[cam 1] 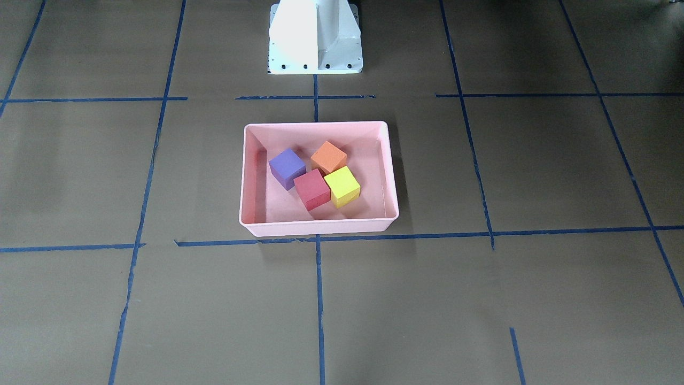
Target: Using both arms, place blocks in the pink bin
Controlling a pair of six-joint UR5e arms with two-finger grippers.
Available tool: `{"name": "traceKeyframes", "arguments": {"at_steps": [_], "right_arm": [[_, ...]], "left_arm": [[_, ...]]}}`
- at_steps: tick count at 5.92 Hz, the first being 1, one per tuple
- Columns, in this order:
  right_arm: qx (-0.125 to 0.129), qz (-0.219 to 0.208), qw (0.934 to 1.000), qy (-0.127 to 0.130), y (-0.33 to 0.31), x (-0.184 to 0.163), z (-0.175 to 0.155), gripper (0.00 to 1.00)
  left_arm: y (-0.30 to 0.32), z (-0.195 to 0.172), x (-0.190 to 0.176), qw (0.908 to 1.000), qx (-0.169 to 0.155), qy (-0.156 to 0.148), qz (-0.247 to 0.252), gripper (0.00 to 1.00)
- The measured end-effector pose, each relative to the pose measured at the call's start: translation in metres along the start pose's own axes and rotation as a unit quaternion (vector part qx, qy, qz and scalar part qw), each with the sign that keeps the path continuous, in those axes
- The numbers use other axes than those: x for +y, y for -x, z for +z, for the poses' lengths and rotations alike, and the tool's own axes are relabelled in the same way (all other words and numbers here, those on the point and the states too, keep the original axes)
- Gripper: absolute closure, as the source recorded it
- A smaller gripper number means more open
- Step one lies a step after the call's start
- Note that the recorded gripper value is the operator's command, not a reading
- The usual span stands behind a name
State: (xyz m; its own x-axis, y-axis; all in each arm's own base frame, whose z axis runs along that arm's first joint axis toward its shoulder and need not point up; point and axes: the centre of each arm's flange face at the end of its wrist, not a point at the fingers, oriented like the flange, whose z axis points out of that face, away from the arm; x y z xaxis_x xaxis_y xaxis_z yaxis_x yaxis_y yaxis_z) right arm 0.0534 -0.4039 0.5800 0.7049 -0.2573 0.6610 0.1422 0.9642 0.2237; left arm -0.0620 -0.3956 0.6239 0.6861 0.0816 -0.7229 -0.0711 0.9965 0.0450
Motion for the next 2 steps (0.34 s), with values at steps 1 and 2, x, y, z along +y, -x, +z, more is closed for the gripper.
{"name": "traceKeyframes", "arguments": {"at_steps": [1, 2], "right_arm": [[-0.003, 0.003, 1.0000, 0.003, -0.0019, 0.0016, 0.0027, 0.00], [-0.003, 0.005, 1.0000, 0.005, -0.0033, 0.0025, 0.0043, 0.00]], "left_arm": [[0.0042, 0.0042, -0.0017, 1.0000, 0.002, 0.002, -0.004, 0.00], [0.0030, 0.0031, -0.0040, 1.0000, 0.002, 0.000, -0.002, 0.00]]}}
